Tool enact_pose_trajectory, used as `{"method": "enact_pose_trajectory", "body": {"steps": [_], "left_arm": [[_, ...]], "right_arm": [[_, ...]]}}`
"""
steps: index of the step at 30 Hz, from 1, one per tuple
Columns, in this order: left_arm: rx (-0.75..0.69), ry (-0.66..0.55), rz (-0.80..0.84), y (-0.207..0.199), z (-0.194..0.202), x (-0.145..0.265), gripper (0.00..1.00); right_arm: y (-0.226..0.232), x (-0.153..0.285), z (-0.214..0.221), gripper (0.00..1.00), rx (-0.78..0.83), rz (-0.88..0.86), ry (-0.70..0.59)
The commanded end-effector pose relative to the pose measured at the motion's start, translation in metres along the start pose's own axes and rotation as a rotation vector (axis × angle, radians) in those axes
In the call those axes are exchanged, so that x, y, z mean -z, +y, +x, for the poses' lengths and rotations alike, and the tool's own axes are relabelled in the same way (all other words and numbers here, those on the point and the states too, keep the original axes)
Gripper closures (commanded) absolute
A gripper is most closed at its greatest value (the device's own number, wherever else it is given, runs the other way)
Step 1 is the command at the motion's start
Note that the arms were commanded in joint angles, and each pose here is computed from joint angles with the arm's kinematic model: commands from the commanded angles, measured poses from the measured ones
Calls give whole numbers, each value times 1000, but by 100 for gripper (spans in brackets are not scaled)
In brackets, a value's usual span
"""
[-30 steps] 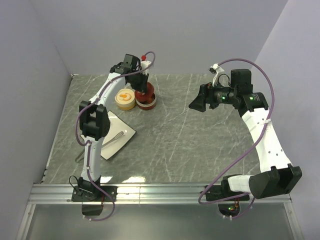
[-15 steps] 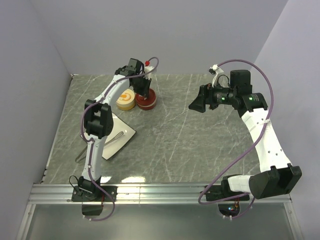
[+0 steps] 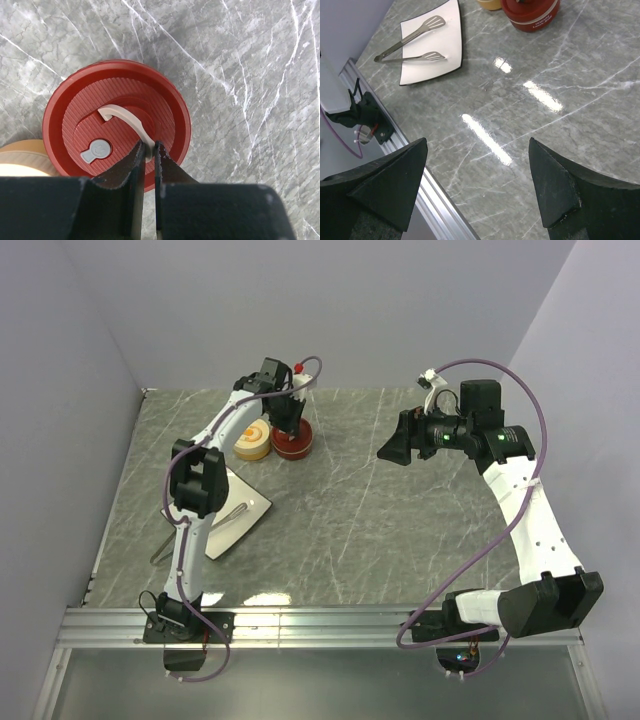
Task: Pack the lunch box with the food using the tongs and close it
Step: Put the lid back on the lunch box
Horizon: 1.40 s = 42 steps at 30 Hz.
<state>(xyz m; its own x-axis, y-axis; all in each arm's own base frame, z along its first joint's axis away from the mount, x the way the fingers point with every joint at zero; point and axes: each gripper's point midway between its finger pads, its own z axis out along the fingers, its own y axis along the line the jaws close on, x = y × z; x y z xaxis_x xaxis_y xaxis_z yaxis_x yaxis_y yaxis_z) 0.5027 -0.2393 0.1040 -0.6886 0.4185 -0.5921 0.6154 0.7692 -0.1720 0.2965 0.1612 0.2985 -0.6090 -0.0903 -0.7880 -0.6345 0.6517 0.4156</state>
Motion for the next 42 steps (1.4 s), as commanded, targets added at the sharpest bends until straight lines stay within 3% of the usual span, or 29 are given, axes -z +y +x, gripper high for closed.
{"method": "enact_pose_trajectory", "body": {"steps": [1, 18, 35, 38, 42], "left_arm": [[-46, -43, -22, -2, -19, 10, 100], [-30, 14, 17, 0, 1, -11, 100], [-16, 154, 71, -15, 56, -21, 99], [-10, 165, 56, -14, 60, -19, 96], [-23, 156, 19, -11, 58, -17, 79]], "right_arm": [[6, 7, -8, 12, 32, -8, -43], [6, 7, -6, 12, 32, -6, -42], [7, 7, -8, 12, 22, -16, -42], [7, 6, -9, 12, 20, -17, -41], [8, 6, -9, 12, 21, -20, -39]]}}
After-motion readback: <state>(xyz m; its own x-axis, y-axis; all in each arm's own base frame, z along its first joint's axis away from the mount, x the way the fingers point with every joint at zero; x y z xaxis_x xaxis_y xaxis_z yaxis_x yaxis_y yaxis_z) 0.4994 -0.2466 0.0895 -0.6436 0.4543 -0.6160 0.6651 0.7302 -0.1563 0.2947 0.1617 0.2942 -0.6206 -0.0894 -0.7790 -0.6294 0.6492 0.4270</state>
